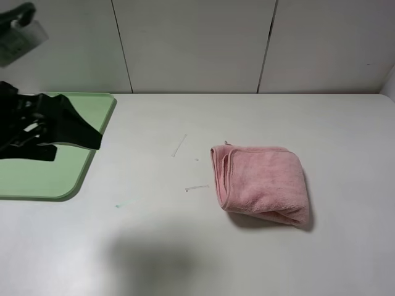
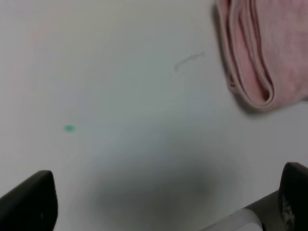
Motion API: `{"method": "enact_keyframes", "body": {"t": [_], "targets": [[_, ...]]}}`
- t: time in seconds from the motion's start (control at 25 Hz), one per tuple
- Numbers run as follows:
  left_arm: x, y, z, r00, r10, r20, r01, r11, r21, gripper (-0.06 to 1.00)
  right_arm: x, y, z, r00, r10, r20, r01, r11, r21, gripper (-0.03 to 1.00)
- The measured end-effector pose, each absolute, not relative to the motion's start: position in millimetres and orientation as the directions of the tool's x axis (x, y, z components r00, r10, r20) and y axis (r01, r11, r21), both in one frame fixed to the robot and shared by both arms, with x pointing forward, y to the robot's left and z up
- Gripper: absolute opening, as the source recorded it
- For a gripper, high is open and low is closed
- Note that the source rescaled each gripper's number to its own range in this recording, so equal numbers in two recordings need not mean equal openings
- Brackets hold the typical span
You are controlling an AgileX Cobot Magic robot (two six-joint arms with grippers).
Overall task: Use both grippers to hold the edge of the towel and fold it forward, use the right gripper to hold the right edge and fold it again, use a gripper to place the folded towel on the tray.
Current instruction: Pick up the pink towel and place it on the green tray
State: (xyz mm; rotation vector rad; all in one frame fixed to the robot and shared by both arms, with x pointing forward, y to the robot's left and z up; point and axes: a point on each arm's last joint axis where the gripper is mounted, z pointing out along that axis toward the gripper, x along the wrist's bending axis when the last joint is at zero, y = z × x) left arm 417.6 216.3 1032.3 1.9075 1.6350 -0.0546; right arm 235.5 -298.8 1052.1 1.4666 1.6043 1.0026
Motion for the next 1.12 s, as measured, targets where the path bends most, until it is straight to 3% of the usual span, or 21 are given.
{"method": "enact_keyframes", "body": {"t": [0.32, 0.76, 1.12], "targets": [[449, 169, 1007, 0.296, 0.861, -0.414, 0.928, -0.157, 0.338, 0.99, 235, -299, 1052, -0.083, 0.997, -0.011, 0.427, 0.045, 0.903, 1.0], [482, 91, 981, 0.441, 0.807, -0.392, 0.886, -0.32, 0.336, 1.0, 235, -299, 1052, -0.083, 0.997, -0.011, 0.427, 0.045, 0.903, 1.0], [497, 43, 948, 0.457, 0.789, -0.41, 0.885, -0.359, 0.296, 1.0, 235, -299, 1052, -0.083, 0.997, -0.011, 0.427, 0.045, 0.903, 1.0]]}}
